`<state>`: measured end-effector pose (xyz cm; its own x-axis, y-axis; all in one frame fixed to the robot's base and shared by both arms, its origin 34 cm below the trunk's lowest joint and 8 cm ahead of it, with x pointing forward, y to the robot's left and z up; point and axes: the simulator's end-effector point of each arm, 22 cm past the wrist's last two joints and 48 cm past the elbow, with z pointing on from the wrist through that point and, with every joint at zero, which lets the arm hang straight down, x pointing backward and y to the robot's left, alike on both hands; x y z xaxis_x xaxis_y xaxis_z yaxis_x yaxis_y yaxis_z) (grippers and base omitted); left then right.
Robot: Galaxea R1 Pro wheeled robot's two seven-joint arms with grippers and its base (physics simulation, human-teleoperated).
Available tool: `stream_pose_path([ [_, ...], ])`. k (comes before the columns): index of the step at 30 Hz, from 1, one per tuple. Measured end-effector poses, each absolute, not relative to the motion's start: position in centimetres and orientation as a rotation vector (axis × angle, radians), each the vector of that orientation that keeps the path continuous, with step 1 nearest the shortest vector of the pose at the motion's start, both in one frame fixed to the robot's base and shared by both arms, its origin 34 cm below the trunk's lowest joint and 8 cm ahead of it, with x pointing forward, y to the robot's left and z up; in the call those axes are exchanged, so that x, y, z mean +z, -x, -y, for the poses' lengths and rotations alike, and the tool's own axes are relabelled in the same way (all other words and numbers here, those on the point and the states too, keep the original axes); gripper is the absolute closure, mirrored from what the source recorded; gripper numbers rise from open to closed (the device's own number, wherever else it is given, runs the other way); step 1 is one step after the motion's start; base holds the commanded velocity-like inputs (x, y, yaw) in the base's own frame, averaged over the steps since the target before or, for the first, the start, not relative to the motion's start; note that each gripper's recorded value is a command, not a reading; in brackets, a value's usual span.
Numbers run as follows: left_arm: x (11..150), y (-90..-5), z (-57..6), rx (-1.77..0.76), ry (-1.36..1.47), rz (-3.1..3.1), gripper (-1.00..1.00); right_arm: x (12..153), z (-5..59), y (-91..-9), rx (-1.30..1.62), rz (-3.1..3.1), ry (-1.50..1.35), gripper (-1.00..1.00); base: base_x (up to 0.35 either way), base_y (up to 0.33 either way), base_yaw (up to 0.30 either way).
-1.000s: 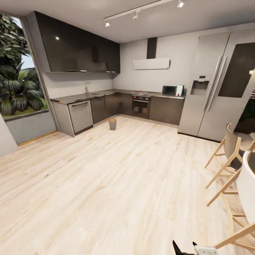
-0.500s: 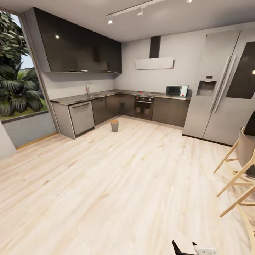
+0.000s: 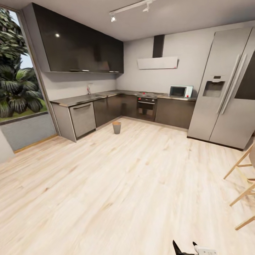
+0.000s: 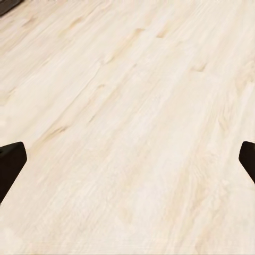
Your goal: Put the three can of soda from the living room inside the tash can in the kitchen.
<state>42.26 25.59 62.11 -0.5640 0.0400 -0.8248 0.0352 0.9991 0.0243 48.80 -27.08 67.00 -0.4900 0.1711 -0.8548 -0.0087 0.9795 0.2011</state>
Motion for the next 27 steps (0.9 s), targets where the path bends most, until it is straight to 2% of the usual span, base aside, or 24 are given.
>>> stream_pose_path([
  [27, 62.07, -42.23, -25.59, 0.007, -0.054, -2.172, -1.00, 66.99, 26.85, -48.80, 0.221, -2.073, -0.117, -1.00, 0.302, 0.190, 0.000],
])
